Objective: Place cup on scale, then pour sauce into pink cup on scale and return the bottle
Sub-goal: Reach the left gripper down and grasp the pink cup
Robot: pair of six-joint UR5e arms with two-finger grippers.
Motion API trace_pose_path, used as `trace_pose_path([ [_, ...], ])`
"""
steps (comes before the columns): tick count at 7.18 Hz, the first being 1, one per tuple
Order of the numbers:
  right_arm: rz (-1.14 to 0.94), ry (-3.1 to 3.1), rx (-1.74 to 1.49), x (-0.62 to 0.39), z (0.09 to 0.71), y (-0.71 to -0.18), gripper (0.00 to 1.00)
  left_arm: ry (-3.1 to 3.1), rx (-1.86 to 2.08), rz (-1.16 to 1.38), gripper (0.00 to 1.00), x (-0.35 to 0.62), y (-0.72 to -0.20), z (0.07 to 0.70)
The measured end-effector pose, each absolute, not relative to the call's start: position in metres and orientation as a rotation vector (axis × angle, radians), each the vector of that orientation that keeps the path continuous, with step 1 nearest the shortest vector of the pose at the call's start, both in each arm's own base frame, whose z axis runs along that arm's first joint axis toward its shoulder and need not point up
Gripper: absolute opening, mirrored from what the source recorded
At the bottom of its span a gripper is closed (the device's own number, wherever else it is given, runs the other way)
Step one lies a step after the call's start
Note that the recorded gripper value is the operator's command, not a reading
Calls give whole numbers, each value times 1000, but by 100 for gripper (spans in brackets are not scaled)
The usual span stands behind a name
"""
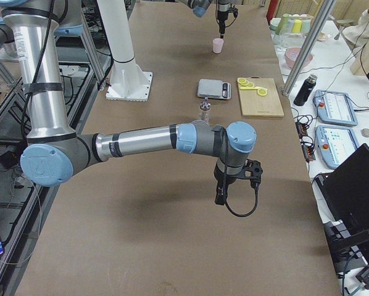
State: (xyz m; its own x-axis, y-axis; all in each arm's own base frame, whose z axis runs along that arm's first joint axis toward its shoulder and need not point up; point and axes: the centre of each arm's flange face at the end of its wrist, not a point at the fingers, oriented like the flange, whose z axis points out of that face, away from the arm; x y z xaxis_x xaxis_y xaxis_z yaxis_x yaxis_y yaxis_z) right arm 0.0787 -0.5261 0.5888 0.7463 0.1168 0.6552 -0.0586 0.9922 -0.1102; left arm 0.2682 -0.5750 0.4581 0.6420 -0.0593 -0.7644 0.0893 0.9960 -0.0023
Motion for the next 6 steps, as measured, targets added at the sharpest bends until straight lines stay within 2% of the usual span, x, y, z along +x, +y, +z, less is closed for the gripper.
trace_pose_path([
  [2,96,-721,-84,79,589,-527,100,863,17,-69,66,281,-568,465],
  [3,96,-721,-84,79,589,-527,100,861,10,-66,49,285,-566,467],
  [5,91,-721,-85,76,588,-527,100,853,-5,-65,1,290,-564,474],
  [6,86,-722,-84,74,587,-529,100,849,-5,-68,0,291,-565,476],
])
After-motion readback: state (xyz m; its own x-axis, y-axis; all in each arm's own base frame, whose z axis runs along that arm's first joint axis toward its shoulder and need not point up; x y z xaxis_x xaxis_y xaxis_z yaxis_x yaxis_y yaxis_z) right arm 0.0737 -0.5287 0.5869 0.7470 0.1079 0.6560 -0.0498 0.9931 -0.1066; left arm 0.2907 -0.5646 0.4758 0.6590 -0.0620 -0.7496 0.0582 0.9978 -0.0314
